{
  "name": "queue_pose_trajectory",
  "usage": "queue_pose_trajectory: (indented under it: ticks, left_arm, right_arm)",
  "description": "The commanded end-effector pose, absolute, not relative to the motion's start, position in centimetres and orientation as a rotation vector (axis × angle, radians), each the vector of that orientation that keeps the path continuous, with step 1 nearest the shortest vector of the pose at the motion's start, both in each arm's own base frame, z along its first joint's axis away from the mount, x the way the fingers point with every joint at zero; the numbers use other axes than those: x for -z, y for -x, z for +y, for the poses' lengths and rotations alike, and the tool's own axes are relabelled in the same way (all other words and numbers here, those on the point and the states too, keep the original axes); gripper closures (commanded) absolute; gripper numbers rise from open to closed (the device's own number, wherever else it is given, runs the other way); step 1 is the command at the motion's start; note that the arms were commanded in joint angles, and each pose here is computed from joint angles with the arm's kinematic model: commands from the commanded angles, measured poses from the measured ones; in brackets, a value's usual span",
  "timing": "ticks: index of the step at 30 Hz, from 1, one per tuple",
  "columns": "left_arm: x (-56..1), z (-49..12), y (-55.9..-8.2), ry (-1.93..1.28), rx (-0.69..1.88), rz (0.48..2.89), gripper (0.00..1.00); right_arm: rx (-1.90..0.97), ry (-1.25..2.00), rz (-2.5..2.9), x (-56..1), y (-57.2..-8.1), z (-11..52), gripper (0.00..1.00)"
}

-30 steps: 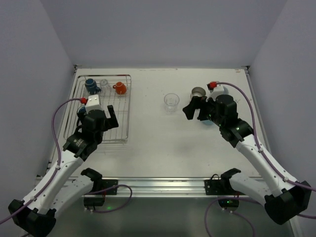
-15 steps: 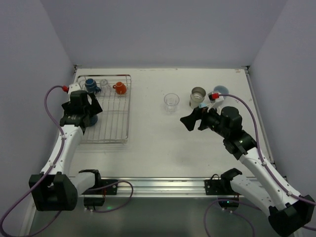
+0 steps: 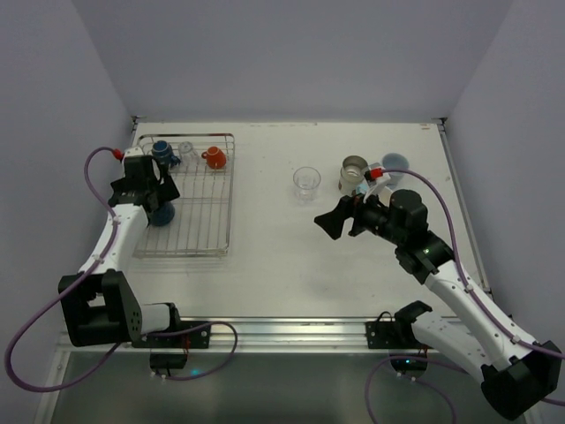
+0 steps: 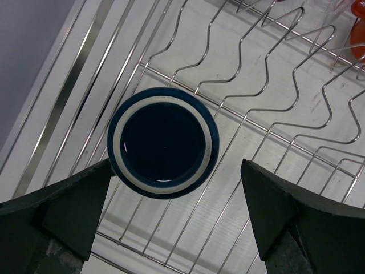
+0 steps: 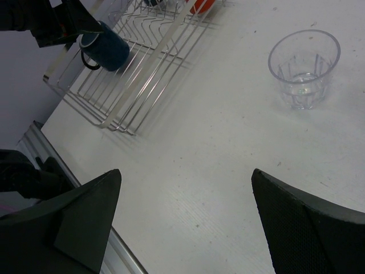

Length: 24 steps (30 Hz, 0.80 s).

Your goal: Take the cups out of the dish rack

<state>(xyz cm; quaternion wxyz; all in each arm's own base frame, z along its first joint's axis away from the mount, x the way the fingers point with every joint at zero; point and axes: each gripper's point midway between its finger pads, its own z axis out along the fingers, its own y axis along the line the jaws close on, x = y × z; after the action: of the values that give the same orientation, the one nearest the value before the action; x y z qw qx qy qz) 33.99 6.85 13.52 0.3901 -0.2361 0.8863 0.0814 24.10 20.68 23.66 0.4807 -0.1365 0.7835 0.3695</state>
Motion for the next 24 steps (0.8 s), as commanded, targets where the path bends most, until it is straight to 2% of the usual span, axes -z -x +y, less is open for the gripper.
queue_pose_trajectory:
  ticks: [1,24]
  left_arm:
    - [-15.7,8.6,-35.4,0.614,-0.271,2.175,0.00]
    - [-10.9,9.3,-37.3,0.632,-0.278,2.266,0.00]
  right_arm:
    - [-0.941,0.360,1.855,-25.1,-23.8,21.3,0.01]
    - [-0.879,0.333,1.863,-24.9,-24.2,20.4,0.01]
